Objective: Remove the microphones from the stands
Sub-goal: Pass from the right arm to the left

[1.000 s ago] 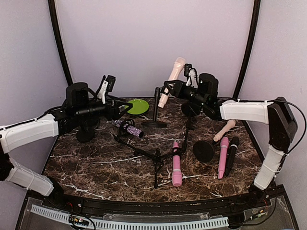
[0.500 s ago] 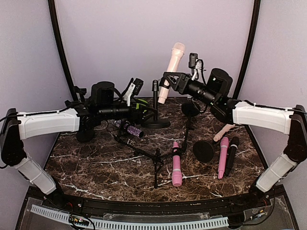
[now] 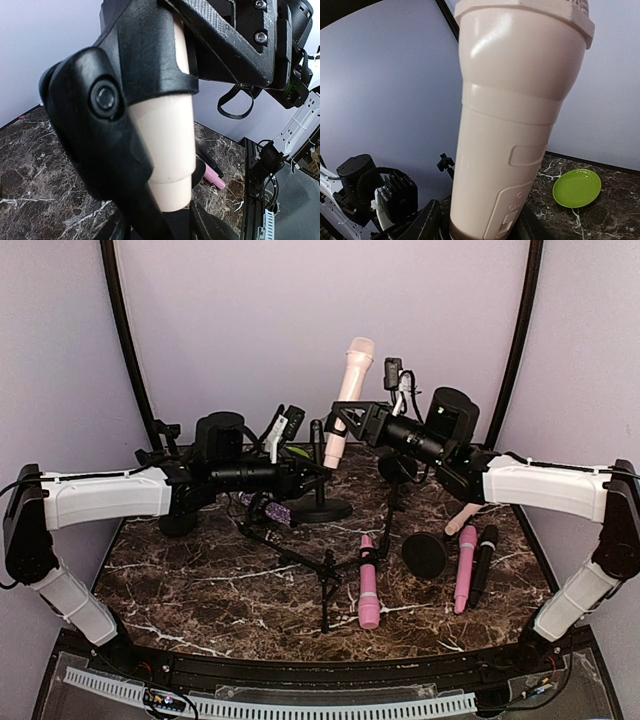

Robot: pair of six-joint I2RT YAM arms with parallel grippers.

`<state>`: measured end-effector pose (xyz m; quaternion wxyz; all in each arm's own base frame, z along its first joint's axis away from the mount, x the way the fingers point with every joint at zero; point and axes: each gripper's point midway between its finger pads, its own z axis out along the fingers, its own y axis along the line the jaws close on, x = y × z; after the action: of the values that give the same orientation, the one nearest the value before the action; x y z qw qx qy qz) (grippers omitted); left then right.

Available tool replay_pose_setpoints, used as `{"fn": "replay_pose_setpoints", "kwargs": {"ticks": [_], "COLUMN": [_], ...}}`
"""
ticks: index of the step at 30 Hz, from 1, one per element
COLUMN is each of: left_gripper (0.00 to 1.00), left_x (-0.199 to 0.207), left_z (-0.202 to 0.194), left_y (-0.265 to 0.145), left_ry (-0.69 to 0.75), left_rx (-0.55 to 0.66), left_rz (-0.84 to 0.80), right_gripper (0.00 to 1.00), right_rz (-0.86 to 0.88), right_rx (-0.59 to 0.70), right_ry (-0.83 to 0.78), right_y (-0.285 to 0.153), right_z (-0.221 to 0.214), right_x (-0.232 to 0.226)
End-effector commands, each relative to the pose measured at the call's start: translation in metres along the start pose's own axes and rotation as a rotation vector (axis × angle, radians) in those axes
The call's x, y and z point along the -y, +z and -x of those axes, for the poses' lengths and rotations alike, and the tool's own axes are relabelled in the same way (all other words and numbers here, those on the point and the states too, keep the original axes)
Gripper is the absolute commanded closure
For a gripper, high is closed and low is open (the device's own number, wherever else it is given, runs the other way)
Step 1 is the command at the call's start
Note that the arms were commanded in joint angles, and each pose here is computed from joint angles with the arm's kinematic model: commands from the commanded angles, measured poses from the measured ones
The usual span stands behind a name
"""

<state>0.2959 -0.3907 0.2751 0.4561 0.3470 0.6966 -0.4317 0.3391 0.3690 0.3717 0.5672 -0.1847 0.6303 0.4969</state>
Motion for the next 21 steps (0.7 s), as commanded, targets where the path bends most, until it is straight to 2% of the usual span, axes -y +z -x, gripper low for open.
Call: {"fn": "replay_pose_setpoints", "kwargs": {"ticks": [1, 7, 12, 15, 18, 21], "left_gripper": [0.59, 0.7, 0.9, 0.98, 1.0, 1.0], "left_x": [0.01, 0.013, 0.01, 0.009, 0.009, 0.008], "left_z": [0.006, 0.003, 0.0, 0.001, 0.001, 0.0], "left_y": [0.001, 0.004, 0.003, 0.001, -0.006, -0.015], "left_ry": [-0.007, -0.015, -0.021, -0.01, 0.016, 0.032], "left_rx": [0.026, 0.02, 0.019, 0.024, 0.028, 0.027], "left_rz": [-0.037, -0.041, -0.023, -0.006, 0.013, 0.036], "right_gripper": [0.94, 0.94, 0.95, 0.94, 0.89, 0.76], "right_rz": [0.122, 0.14, 0.136, 0.122, 0.106, 0.103], "right_rx": [0.162, 0.158, 0.15, 0.147, 0.141, 0.124], "right_ry": [-0.034, -0.031, -0.035, -0.038, -0.037, -0.032], "right_y": [-0.013, -0.013, -0.011, -0.011, -0.01, -0.008], "right_z": [0.055, 0.054, 0.051, 0.049, 0.045, 0.038], "right_x": [-0.046, -0.053, -0.052, -0.049, -0.044, -0.041]}}
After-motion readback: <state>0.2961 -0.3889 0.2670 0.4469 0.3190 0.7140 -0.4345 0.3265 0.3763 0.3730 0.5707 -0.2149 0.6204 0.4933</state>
